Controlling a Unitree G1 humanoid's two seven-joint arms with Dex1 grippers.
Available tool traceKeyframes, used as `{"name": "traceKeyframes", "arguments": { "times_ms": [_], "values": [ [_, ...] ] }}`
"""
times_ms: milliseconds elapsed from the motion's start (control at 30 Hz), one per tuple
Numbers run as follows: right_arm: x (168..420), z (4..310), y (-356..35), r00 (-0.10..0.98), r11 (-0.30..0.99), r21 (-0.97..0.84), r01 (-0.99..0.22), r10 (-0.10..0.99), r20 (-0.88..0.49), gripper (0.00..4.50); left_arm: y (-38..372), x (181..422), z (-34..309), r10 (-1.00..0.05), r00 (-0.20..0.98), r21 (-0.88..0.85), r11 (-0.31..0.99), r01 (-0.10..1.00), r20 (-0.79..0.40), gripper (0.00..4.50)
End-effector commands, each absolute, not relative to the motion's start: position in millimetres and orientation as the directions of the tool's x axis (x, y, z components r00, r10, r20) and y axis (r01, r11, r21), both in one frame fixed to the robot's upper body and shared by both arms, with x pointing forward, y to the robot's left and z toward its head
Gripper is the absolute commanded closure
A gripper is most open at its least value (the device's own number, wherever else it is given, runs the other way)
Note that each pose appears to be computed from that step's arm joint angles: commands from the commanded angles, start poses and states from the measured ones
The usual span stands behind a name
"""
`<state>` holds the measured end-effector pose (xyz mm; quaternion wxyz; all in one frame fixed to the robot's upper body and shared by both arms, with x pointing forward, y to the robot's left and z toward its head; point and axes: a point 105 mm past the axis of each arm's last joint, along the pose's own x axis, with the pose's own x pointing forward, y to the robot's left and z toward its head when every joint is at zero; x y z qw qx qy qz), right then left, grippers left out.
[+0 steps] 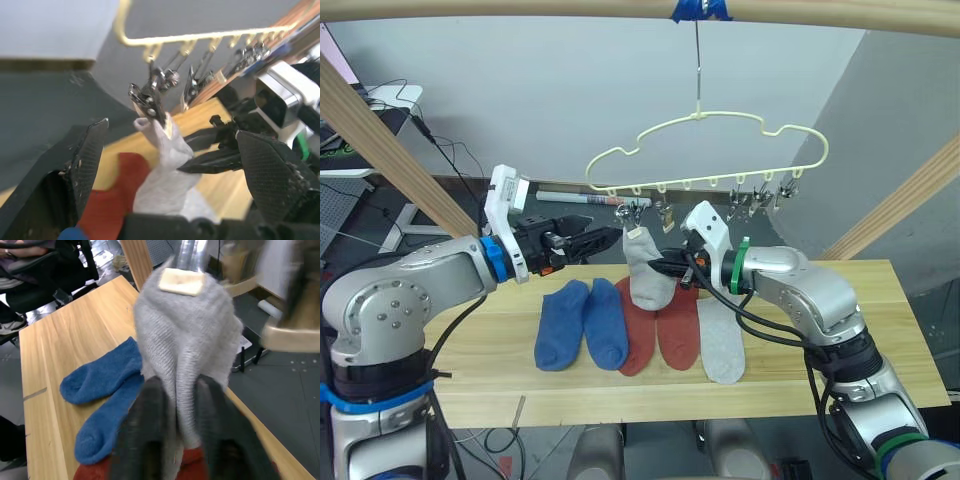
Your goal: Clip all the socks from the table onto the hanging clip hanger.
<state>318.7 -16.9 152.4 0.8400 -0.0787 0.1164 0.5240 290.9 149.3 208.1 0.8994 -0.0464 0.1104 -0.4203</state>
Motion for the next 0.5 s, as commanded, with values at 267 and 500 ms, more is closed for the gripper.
{"name": "traceKeyframes", "arguments": {
  "times_ms": [267, 500],
  "values": [
    [313, 146, -67, 0.505, 0.509, -0.071, -0.858, 0.809, -0.301, 0.02, 121, 290, 189, -0.730, 0.682, 0.011, 0.682, 0.731, -0.048, 0.00],
    [288, 168, -87, 0.505, 0.498, -0.088, -0.863, 0.835, -0.218, 0.02, 111, 296, 182, -0.641, 0.764, 0.090, 0.767, 0.636, 0.068, 0.00]
  ]
}}
